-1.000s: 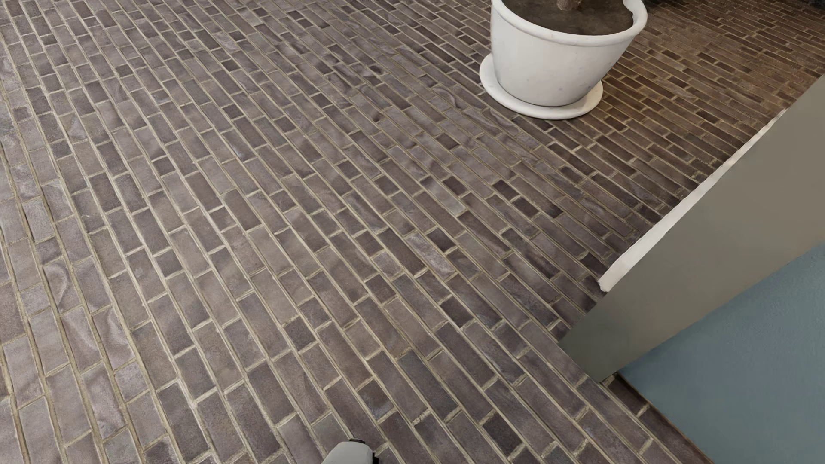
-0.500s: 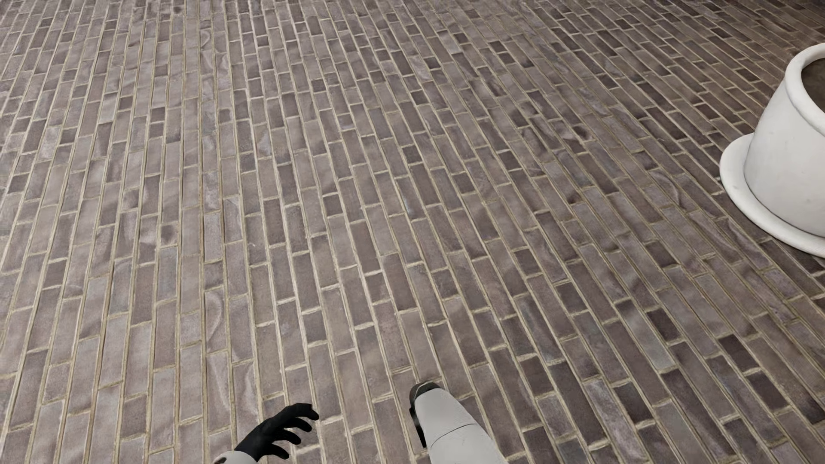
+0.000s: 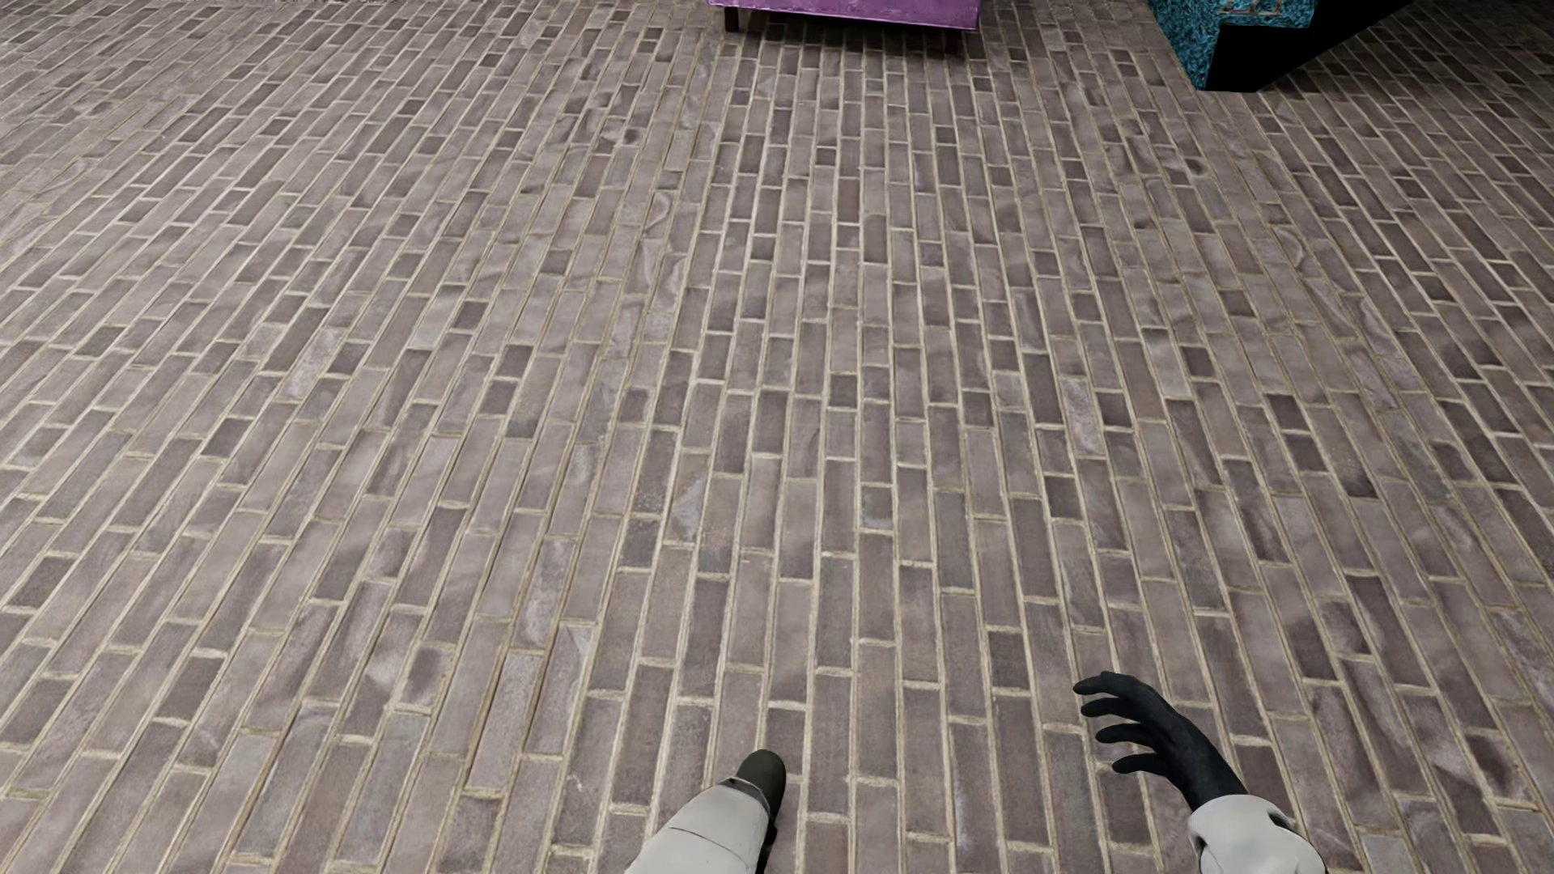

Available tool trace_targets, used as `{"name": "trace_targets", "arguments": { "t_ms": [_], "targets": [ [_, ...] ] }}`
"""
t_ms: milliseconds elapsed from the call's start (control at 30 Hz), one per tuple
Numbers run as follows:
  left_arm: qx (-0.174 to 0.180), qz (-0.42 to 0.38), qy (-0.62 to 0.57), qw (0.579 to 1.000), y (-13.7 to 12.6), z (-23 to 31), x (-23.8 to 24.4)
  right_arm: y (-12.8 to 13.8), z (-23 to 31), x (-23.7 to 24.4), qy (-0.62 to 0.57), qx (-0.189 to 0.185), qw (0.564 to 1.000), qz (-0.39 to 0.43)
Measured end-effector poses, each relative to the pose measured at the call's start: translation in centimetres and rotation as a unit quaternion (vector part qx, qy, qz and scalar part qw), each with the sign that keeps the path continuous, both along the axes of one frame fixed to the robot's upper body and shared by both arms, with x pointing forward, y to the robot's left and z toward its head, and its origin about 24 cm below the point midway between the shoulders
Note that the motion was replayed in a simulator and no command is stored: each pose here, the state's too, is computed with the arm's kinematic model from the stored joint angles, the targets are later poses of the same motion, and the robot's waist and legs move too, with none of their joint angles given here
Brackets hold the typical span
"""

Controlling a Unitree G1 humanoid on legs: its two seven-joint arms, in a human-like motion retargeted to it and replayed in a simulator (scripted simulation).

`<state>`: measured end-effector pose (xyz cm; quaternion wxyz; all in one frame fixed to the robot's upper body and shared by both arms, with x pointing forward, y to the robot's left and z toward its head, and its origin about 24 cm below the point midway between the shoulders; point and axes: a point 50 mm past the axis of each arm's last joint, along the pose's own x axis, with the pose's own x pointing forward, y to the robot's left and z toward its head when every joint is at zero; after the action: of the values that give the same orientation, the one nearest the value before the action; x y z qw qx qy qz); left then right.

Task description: Walk towards the armchair

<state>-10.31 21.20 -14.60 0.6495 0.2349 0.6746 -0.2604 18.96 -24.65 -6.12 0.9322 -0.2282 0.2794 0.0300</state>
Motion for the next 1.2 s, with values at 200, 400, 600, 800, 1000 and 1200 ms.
{"name": "trace_targets", "arguments": {
  "t_ms": [200,400,600,800,1000,1200],
  "targets": [
    [-0.004,0.014,-0.073,0.997,-0.5,-1.2,5.7,2.3,-8.3,-12.3,0.257,0.014,0.966,-0.002],
    [-0.045,0.08,-0.415,0.905,0.4,5.0,25.9,1.3,-8.7,-29.0,0.496,-0.016,0.868,-0.014],
    [-0.03,0.118,-0.455,0.882,2.0,6.5,27.1,-1.6,-6.9,-33.6,0.558,-0.052,0.825,-0.069],
    [-0.01,0.03,-0.135,0.99,-1.0,-1.6,10.5,2.9,-8.6,-16.4,0.297,0.029,0.954,-0.013],
    [0.003,-0.007,0.031,0.999,-0.5,-0.2,-1.4,2.0,-0.2,-1.4,-0.006,0.036,0.999,0.003],
    [0.02,0.005,-0.003,1.0,0.2,-1.1,1.7,3.0,-7.7,-10.6,0.223,0.031,0.974,-0.007]
  ]
}}
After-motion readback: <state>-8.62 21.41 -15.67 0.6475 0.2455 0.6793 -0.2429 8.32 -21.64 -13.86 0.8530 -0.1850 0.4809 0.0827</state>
